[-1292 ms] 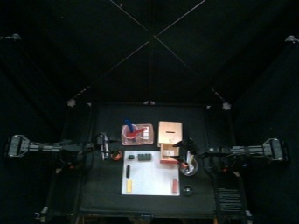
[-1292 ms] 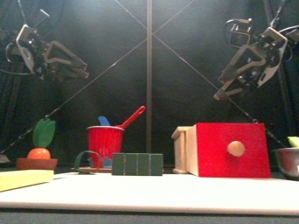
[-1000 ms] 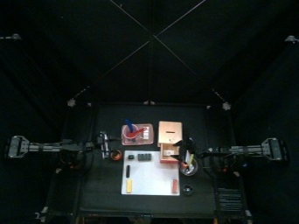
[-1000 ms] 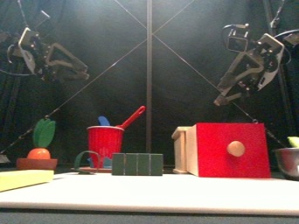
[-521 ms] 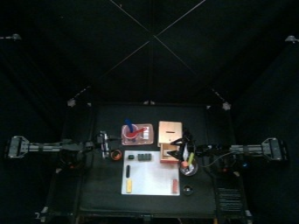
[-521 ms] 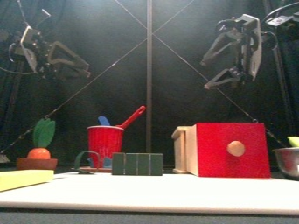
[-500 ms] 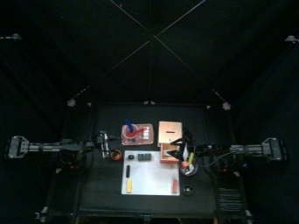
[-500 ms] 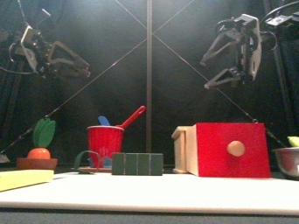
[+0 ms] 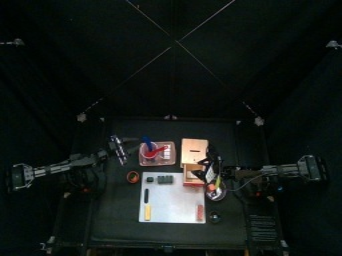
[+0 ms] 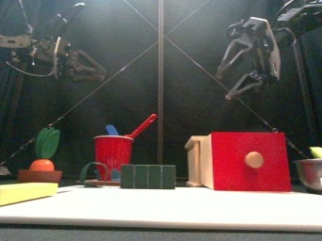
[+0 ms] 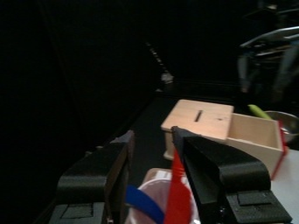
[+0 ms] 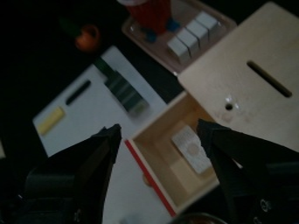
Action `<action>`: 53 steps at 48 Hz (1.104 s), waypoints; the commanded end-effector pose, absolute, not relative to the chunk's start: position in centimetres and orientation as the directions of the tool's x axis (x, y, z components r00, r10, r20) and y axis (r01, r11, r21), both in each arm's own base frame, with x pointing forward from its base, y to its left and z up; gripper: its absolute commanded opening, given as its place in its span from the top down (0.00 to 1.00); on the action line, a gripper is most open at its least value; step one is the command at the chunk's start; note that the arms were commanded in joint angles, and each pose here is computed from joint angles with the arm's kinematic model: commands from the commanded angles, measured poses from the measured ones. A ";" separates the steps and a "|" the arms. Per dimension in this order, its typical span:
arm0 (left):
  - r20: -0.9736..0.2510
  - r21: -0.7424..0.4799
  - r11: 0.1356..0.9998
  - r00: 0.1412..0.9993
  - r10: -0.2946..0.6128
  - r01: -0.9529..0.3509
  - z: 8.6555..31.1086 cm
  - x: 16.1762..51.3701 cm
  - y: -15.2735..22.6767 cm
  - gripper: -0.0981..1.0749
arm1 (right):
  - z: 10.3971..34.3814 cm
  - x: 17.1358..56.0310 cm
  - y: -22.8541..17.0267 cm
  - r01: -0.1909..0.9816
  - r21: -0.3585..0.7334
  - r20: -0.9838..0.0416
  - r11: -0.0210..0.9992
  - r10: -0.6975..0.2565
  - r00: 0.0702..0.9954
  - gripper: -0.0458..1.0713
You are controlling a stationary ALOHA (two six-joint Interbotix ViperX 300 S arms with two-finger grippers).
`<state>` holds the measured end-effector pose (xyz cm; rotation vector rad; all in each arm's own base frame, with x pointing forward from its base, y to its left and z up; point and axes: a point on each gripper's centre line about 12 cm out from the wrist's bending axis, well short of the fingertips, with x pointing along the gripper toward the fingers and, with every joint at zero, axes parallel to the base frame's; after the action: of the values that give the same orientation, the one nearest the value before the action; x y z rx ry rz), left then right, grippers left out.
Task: Grab rice and place onto cutting board
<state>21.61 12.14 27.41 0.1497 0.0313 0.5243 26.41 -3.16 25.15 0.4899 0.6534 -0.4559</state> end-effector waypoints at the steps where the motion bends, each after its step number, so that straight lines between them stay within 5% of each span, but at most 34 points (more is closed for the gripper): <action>1: 0.044 0.165 0.846 0.861 0.507 -0.507 28.7 22.0 12.7 0.24 | 26.5 26.2 -3.3 0.522 0.262 -0.720 0.812 -0.196 0.666 0.07; 21: 0.029 0.192 0.850 0.868 0.495 -0.491 28.1 22.0 12.4 0.24 | 27.1 26.6 -6.5 0.366 0.282 -0.825 0.887 0.030 0.564 0.07; 53: -0.008 0.186 0.854 0.868 0.497 -0.487 26.7 21.6 12.2 0.24 | 20.1 31.0 -6.6 0.264 0.225 -0.923 0.938 0.118 0.367 0.07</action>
<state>21.46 12.12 26.26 0.1783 0.0729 0.5140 30.52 -6.63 19.51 0.3738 1.2219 -0.0989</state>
